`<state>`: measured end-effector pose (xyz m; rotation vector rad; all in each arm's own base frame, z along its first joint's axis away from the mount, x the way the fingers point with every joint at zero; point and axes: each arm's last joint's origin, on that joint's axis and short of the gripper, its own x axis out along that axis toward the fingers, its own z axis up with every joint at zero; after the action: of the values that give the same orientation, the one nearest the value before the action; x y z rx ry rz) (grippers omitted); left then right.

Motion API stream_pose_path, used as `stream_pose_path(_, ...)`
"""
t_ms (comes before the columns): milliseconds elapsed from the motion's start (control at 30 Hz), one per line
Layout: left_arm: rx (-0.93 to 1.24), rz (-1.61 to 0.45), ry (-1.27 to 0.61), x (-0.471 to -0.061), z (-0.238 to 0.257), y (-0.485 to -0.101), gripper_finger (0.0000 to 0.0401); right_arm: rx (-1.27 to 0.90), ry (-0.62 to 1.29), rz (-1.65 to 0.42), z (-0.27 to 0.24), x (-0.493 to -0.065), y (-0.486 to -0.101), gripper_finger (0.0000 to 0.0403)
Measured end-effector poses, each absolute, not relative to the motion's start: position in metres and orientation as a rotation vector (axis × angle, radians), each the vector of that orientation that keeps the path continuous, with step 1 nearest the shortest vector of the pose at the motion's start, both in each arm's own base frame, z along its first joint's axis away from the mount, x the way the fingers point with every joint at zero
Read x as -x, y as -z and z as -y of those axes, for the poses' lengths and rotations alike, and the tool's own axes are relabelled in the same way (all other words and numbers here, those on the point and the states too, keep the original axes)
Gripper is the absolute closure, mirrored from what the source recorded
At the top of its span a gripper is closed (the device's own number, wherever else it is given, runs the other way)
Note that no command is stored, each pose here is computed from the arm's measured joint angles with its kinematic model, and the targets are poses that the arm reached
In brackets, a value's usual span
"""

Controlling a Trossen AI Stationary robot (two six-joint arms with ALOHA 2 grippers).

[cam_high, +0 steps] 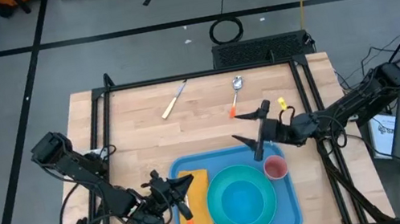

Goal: Set up tray
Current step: Put the orange spoon on top of the yellow table napkin to the right of the orange fork

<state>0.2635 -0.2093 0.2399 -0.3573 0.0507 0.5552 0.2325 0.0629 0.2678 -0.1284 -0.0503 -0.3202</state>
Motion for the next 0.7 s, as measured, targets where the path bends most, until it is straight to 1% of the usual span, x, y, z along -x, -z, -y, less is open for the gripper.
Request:
stream_pose_path(133,0.357,-0.051,-0.555,-0.263,0.209,-0.24,0.037,-0.022,0.311,0.07,-0.063,-0.233,-0.267,0.0124)
stream_pose_path(367,0.362,-0.05,-0.555,-0.264,0.209,-0.24,0.037,-0.051,0.311,0.095,-0.063,-0.232,-0.27,0.0124)
stream_pose_path(467,0.364,-0.05,-0.555,-0.264,0.209,-0.24,0.037,-0.125,0.307,0.136,-0.063,-0.232,-0.273,0.0124)
stream_pose_path(700,0.351,-0.054,-0.557,-0.264,0.209,-0.24,0.037,-0.212,0.399,0.086,-0.052,-0.234,-0.265,0.0124)
